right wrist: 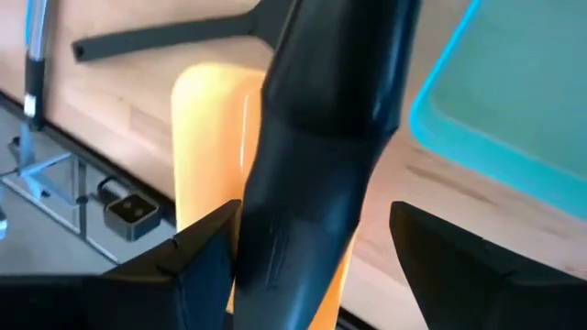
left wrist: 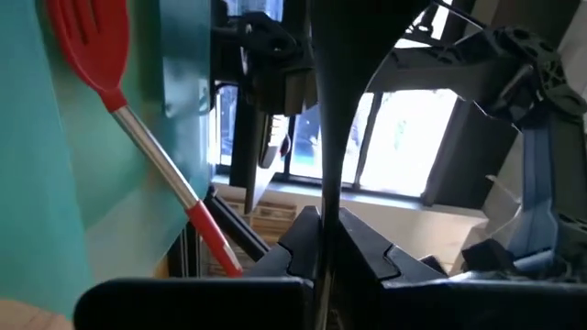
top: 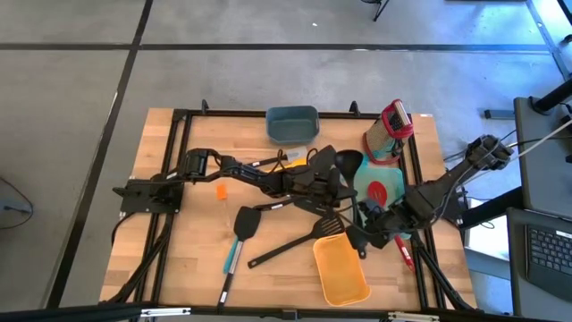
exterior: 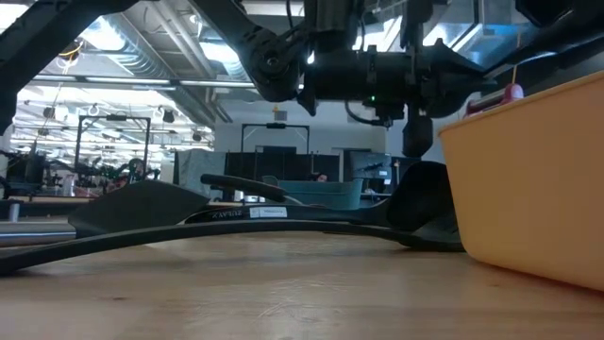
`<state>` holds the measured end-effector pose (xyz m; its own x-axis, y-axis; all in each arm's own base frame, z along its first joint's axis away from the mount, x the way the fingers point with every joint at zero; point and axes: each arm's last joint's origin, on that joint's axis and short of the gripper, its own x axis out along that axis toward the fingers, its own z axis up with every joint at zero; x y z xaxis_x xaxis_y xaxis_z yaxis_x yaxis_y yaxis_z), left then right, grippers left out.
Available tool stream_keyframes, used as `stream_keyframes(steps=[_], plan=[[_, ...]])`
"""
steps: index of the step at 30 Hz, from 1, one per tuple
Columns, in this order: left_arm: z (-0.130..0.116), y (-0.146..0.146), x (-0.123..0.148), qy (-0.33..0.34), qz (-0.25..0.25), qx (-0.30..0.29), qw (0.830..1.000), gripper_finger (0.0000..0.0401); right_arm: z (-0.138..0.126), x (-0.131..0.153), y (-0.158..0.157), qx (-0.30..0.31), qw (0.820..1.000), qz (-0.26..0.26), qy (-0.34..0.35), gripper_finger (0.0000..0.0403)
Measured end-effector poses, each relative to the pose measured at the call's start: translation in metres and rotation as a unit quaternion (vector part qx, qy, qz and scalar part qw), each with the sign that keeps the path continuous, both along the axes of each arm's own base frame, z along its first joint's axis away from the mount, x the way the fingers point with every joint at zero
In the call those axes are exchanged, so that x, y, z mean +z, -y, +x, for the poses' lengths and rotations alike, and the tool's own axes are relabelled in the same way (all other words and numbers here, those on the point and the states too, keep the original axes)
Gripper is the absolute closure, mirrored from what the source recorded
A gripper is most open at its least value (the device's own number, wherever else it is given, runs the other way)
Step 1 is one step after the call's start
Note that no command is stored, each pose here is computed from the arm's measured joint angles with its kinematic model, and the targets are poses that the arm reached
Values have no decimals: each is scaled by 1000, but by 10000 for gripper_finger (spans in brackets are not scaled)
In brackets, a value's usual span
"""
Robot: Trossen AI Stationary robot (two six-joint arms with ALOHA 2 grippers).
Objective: Pick & Place Kitchen Items
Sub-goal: Put the black serving spoon into the green bin
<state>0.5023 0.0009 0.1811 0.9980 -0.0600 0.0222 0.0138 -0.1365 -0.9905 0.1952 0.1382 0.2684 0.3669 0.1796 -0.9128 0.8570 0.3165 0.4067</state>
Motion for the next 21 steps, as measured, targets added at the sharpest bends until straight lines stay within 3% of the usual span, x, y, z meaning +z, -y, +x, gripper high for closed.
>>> stream_keyframes(steps=[11, 21], plan=[[0, -9, -4, -20, -9, 6, 1000, 391, 5, -5, 15, 10, 997, 25, -70, 134], [0, -18, -5, -27, -9, -5, 1000, 391, 7, -9, 14, 9, 997, 21, -74, 239]])
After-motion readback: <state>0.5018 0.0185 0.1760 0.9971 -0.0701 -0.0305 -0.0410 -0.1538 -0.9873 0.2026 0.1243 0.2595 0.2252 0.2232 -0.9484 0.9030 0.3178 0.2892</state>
